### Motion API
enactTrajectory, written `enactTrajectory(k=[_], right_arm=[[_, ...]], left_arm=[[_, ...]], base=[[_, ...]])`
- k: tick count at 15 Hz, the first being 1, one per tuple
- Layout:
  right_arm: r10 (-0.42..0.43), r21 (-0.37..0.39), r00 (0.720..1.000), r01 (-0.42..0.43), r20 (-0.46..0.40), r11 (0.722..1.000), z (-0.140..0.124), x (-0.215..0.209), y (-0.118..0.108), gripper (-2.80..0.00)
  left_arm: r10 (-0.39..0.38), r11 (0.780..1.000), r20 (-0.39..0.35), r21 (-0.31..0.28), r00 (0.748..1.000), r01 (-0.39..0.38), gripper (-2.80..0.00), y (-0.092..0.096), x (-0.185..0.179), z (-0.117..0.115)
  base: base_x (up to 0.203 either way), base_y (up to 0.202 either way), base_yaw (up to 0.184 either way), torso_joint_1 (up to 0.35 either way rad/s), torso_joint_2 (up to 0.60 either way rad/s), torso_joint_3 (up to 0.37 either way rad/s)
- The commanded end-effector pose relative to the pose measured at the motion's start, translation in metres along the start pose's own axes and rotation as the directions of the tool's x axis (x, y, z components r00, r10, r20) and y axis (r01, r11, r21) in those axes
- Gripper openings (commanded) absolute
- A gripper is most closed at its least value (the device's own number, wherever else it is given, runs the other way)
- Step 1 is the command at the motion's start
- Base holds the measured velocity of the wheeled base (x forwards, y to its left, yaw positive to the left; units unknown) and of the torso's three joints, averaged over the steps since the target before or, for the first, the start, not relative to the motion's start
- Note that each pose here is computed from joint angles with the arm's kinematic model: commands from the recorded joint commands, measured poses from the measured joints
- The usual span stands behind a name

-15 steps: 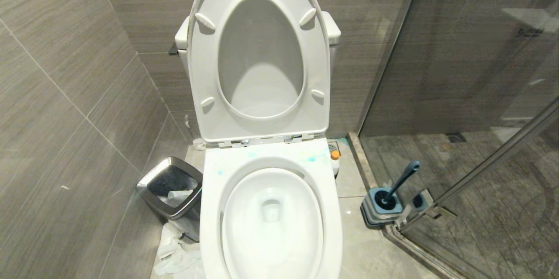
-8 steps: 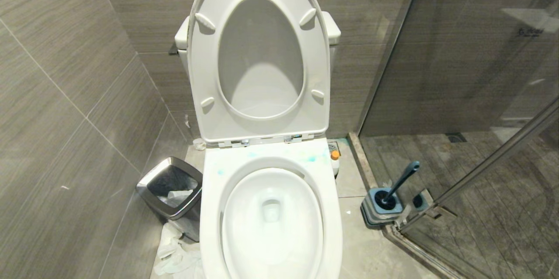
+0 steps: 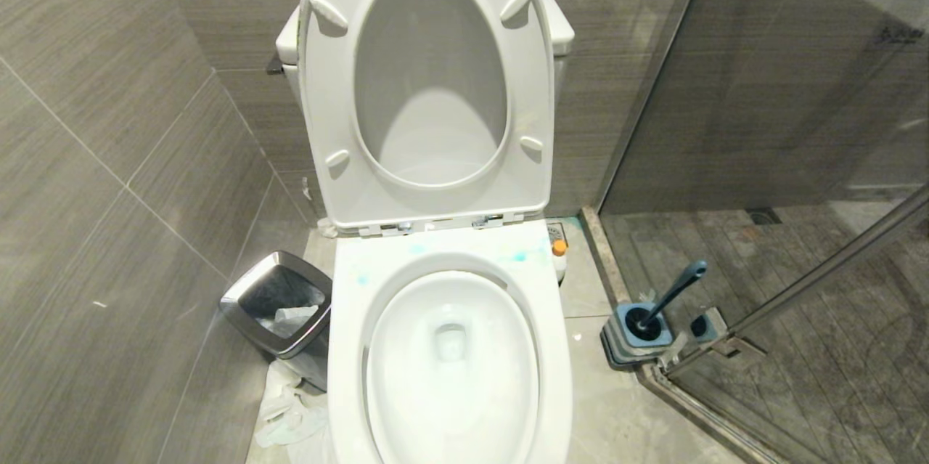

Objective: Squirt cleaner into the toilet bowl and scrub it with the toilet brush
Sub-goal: Pour in the cleaning agent

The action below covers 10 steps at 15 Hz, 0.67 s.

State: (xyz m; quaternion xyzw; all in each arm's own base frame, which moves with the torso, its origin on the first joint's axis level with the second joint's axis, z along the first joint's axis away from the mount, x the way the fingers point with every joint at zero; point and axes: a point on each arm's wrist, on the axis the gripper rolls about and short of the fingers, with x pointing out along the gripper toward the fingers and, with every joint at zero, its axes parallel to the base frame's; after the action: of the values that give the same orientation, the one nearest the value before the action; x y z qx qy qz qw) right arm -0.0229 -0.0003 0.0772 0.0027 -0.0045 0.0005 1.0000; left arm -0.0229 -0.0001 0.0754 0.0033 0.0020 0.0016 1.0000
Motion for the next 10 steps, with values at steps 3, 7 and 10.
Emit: enactTrajectory(k=[3, 7, 10], right_arm=[[0.0, 0.0, 1.0, 0.0, -0.001, 1.0, 0.0, 0.0001, 0.0, -2.8], [0.0, -0.001, 1.0, 0.0, -0.001, 1.0, 0.0, 0.0001, 0.0, -2.8], [0.0, -0.001, 1.0, 0.0, -0.001, 1.0, 0.0, 0.0001, 0.0, -2.8]], left_arm=[[0.001, 1.0, -0.002, 0.001, 1.0, -0.001, -2.8, 0.0, 0.0001, -0.0001], [0.001, 1.0, -0.002, 0.0, 1.0, -0.001, -2.8, 0.0, 0.0001, -0.0001], [0.001, 1.0, -0.002, 0.0, 1.0, -0.001, -2.8, 0.0, 0.0001, -0.0001]], base=[[0.0, 0.0, 0.0, 0.006, 0.0, -0.198], [0.0, 0.0, 0.0, 0.002, 0.0, -0.194], [0.0, 0.0, 0.0, 0.005, 0.0, -0.198]])
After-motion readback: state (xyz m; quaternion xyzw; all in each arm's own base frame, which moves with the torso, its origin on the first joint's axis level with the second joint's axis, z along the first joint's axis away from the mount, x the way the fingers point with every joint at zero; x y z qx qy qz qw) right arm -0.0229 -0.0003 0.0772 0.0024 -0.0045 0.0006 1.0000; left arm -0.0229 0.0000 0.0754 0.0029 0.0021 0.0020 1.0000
